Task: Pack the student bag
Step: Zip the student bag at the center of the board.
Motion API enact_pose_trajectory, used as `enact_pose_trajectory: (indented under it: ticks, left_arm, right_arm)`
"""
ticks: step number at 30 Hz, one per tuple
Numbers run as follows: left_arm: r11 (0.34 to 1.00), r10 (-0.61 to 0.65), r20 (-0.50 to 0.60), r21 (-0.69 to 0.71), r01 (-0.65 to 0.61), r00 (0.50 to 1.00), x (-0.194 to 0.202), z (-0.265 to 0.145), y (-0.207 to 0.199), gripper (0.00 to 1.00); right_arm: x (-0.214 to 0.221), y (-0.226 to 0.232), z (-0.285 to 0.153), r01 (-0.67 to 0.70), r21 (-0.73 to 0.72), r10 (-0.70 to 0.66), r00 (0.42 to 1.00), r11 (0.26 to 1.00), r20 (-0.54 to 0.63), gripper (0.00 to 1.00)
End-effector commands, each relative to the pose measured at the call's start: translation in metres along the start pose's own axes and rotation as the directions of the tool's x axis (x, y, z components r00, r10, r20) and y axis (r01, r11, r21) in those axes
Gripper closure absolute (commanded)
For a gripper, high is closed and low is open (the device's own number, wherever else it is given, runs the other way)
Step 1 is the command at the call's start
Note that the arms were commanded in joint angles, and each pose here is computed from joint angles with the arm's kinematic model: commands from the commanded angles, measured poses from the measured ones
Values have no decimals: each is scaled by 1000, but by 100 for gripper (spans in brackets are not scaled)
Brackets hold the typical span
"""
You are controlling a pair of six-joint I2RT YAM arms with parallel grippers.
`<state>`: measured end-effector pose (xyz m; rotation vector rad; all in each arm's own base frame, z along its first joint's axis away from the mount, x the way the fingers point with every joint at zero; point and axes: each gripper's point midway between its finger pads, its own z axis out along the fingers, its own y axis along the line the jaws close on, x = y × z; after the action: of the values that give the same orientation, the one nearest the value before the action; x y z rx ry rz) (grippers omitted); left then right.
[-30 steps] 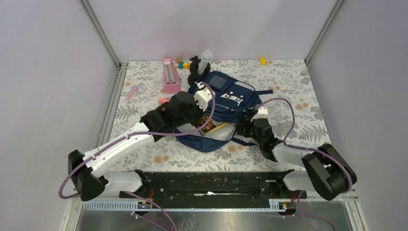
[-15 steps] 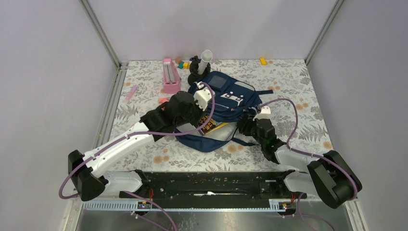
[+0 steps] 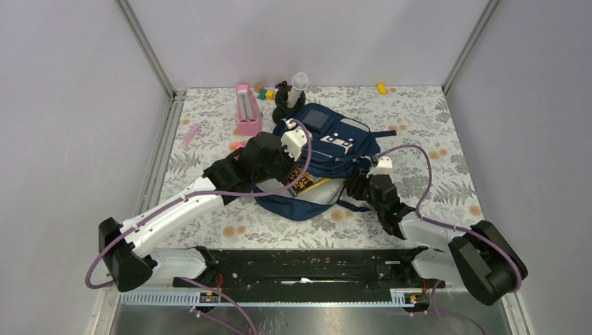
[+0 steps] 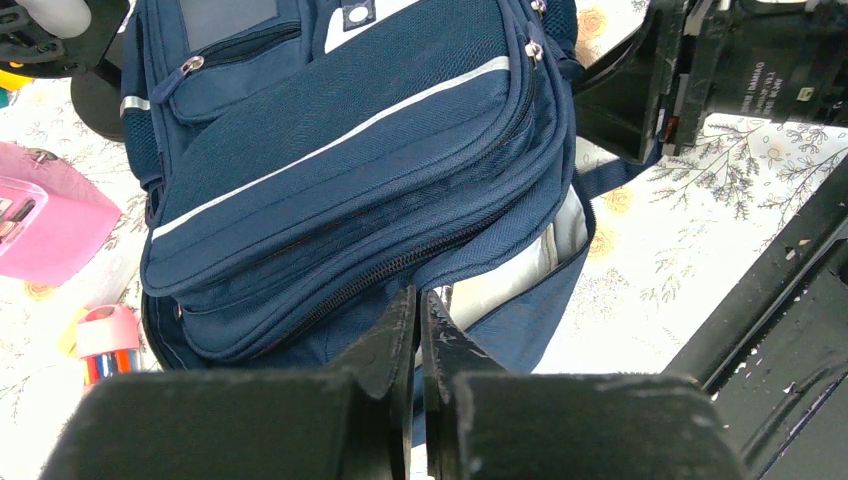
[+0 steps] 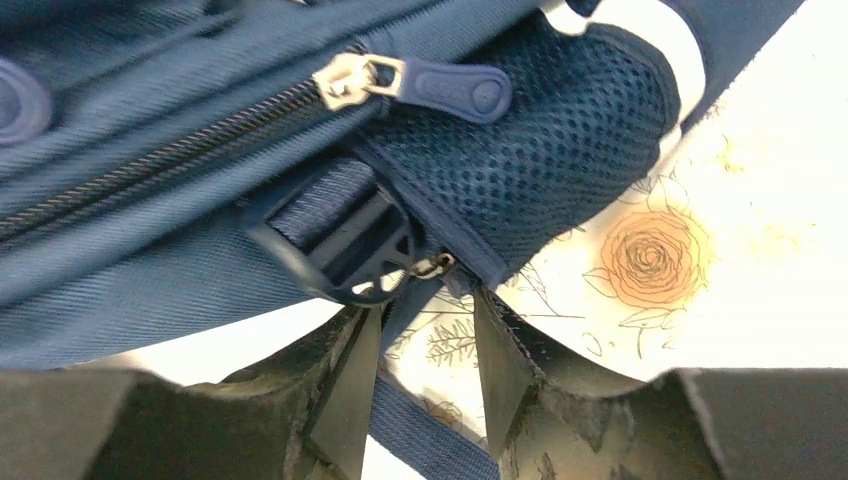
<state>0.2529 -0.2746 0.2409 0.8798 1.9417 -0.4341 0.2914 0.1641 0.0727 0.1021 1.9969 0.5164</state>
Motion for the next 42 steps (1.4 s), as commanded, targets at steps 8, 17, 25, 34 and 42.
enact_pose_trajectory:
  ticks: [8, 17, 25, 34, 42]
  left_arm:
    - [1000, -9, 107, -14, 11, 994, -30, -9, 6, 100]
    - [1000, -9, 103, -9, 10, 995, -29, -9, 5, 100]
    - [1000, -11, 101, -3, 12, 995, -29, -7, 4, 100]
    - [1000, -13, 95, 2, 12, 995, -28, -6, 3, 100]
    - [999, -21, 80, 30, 19, 997, -25, -1, -3, 100]
  right_arm:
    - [-16, 3, 20, 71, 21, -72, 995, 997, 64, 46]
    - [-20, 21, 32, 85, -48, -83, 995, 995, 54, 48]
    - [-14, 19, 27, 33, -40, -32, 999, 999, 33, 66]
    - [4, 23, 24, -37, -75, 35, 999, 996, -23, 85]
    - [2, 35, 2, -73, -119, 70, 997, 990, -24, 76]
